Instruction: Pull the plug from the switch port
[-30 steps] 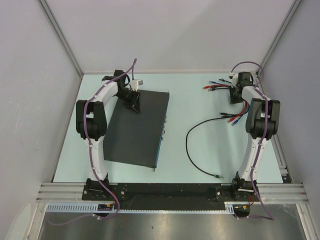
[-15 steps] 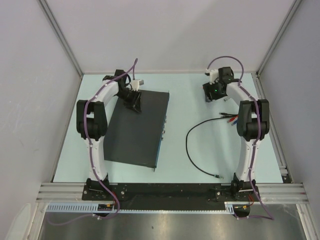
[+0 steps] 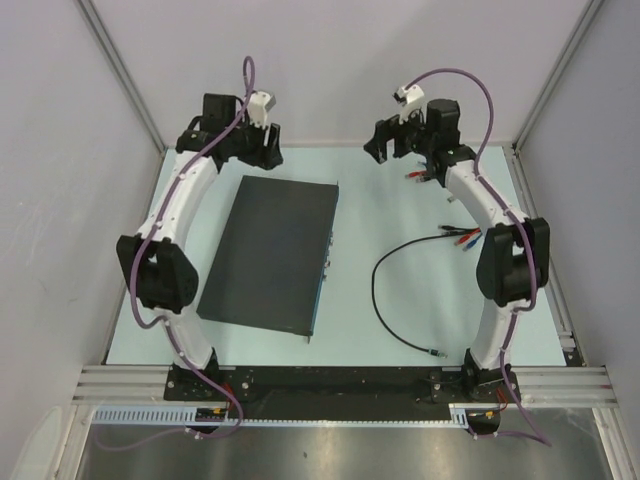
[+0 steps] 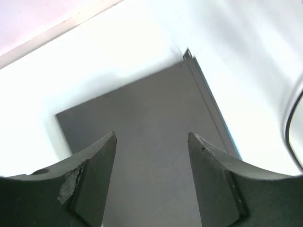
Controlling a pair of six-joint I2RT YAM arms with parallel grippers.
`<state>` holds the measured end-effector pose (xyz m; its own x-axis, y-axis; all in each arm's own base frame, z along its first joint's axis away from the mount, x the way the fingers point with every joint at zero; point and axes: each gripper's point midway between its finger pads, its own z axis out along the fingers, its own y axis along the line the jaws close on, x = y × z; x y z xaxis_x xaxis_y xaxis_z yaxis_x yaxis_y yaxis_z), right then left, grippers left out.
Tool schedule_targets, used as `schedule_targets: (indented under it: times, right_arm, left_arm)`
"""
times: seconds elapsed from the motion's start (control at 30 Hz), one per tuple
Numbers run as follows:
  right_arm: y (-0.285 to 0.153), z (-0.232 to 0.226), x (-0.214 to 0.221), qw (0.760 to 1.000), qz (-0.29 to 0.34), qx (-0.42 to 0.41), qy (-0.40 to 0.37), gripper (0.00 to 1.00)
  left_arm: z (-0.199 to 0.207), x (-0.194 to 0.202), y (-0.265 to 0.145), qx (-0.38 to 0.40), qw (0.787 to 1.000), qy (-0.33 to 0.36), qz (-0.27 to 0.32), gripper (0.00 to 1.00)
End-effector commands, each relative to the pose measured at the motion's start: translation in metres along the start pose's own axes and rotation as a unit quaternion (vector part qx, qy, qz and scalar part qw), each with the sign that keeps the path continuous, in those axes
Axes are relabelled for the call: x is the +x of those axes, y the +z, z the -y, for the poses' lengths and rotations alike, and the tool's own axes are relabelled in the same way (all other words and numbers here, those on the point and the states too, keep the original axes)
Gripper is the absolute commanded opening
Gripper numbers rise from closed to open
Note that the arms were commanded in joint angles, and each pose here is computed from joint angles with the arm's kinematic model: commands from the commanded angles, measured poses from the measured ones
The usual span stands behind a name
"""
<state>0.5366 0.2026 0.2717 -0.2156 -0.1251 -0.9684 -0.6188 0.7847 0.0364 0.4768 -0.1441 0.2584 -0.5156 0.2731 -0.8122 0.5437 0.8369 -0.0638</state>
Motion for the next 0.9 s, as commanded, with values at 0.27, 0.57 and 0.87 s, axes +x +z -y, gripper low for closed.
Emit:
schedule_targets:
  times: [0.27, 0.57, 0.87]
  right_arm:
    - [-0.005, -0.126, 0.18, 0.913, -0.209, -0.31, 0.16, 0.66]
    - [0.009, -0.15, 0.242, 0.916, -0.266, -0.285, 0.093, 0.65]
    - [0.02, -0.156, 0.253, 0.914, -0.27, -0.28, 0.115, 0.61]
  left_arm:
    - [0.035, 0.156, 0.053, 0.094, 0.973, -0.106, -0.182, 0.0]
    - [0.027, 0.197, 0.054, 0.075, 0.963, -0.082, -0.247, 0.01]
    - [0.031, 0.199, 0.05, 0.068, 0.964, -0.064, -0.25, 0.03]
